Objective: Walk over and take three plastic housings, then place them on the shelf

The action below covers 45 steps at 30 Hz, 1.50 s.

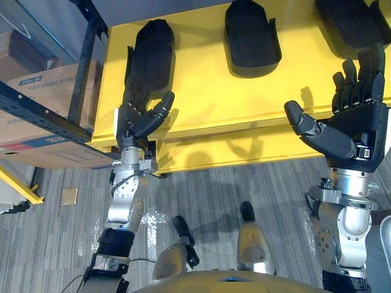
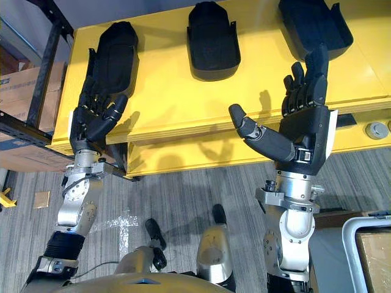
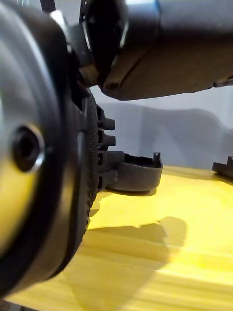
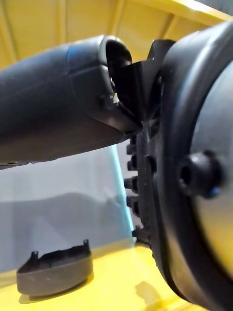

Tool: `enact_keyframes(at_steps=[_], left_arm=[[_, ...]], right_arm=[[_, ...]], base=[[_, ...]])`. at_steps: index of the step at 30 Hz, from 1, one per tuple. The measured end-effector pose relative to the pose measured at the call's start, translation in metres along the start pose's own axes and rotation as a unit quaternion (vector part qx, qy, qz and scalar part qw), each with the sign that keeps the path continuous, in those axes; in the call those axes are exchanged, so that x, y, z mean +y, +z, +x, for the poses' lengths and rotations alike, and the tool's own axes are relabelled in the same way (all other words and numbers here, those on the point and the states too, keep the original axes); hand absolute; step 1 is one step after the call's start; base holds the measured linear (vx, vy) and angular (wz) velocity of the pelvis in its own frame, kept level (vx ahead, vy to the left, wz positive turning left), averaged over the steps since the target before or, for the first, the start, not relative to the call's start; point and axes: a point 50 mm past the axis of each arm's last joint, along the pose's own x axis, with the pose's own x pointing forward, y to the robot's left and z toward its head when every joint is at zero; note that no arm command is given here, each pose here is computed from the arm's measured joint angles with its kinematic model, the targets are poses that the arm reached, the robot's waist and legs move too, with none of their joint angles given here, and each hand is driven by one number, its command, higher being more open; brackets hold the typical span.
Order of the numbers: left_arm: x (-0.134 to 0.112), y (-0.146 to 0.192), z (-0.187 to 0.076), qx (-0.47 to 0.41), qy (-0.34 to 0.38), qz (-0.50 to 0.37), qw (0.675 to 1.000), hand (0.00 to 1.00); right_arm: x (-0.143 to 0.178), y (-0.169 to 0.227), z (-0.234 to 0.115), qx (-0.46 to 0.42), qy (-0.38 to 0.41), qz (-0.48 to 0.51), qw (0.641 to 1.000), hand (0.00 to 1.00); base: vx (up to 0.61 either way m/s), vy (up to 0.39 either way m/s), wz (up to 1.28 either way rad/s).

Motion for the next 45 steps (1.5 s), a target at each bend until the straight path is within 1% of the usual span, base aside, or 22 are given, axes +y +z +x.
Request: enact_keyframes(at_steps=[9, 14, 21, 24, 28, 30, 31, 33, 35, 36, 39, 40, 41, 42, 43, 45], left_arm=[[0.002, 0.008, 0.014, -0.021, 0.014, 0.005, 1.0, 1.0], [0.006, 0.009, 0.016, -0.025, 0.027, 0.006, 0.999, 1.0], [0.005, 0.01, 0.016, -0.028, 0.028, 0.006, 0.999, 1.0], [0.006, 0.01, 0.011, -0.028, 0.031, 0.008, 0.999, 1.0], [0.005, 0.012, -0.018, -0.028, 0.029, 0.047, 0.998, 1.0], [0.001, 0.012, -0.037, -0.024, 0.02, 0.058, 0.998, 1.0], [0.0, 0.012, -0.041, -0.023, 0.019, 0.058, 0.998, 1.0], [-0.002, 0.008, -0.055, -0.007, 0.017, 0.055, 0.998, 1.0], [0.002, 0.006, -0.068, 0.007, 0.033, 0.05, 0.998, 1.0], [0.008, 0.003, -0.079, 0.019, 0.05, 0.053, 0.997, 1.0], [0.018, -0.003, -0.096, 0.044, 0.075, 0.061, 0.994, 1.0], [0.023, -0.007, -0.106, 0.056, 0.087, 0.082, 0.991, 1.0], [0.025, -0.009, -0.111, 0.063, 0.092, 0.095, 0.989, 1.0], [0.029, -0.016, -0.119, 0.079, 0.098, 0.127, 0.984, 1.0], [0.031, -0.021, -0.122, 0.089, 0.098, 0.14, 0.981, 1.0], [0.039, -0.042, -0.141, 0.147, 0.106, 0.171, 0.968, 1.0]], right_arm=[[0.0, -0.001, 0.0, 0.001, 0.002, 0.0, 1.0, 1.0], [0.001, -0.001, 0.0, 0.001, 0.005, 0.0, 1.0, 1.0], [0.001, -0.001, -0.001, 0.003, 0.005, 0.0, 1.0, 1.0], [0.002, -0.002, -0.003, 0.009, 0.001, 0.0, 1.0, 1.0], [-0.001, -0.01, -0.017, 0.041, -0.032, -0.038, 0.998, 1.0], [-0.003, -0.022, -0.028, 0.076, -0.062, -0.062, 0.993, 1.0], [-0.003, -0.026, -0.031, 0.086, -0.072, -0.066, 0.991, 1.0], [-0.005, -0.037, -0.044, 0.123, -0.108, -0.098, 0.982, 1.0], [-0.008, -0.045, -0.057, 0.157, -0.147, -0.14, 0.967, 1.0], [-0.013, -0.051, -0.066, 0.177, -0.191, -0.158, 0.953, 1.0], [-0.026, -0.058, -0.086, 0.213, -0.265, -0.183, 0.922, 1.0], [-0.036, -0.062, -0.101, 0.237, -0.306, -0.202, 0.9, 1.0], [-0.039, -0.064, -0.107, 0.246, -0.32, -0.209, 0.891, 1.0], [-0.046, -0.067, -0.121, 0.265, -0.349, -0.225, 0.87, 1.0], [-0.05, -0.068, -0.127, 0.273, -0.362, -0.234, 0.86, 1.0], [-0.061, -0.073, -0.152, 0.307, -0.406, -0.264, 0.819, 1.0]], base=[[0.01, -0.008, -0.01], [0.02, -0.01, -0.03], [0.01, -0.007, 0.0], [0.02, -0.012, 0.08], [0.04, -0.013, 0.25], [0.05, -0.014, 0.4], [0.02, -0.013, 0.38], [0.02, -0.014, 0.28], [0.03, -0.013, 0.28], [0.03, -0.009, 0.23], [0.02, -0.005, 0.09], [0.0, 0.001, 0.08], [0.0, 0.003, 0.06], [0.0, 0.0, 0.0], [0.0, 0.0, 0.0], [-0.02, 0.009, -0.06]])
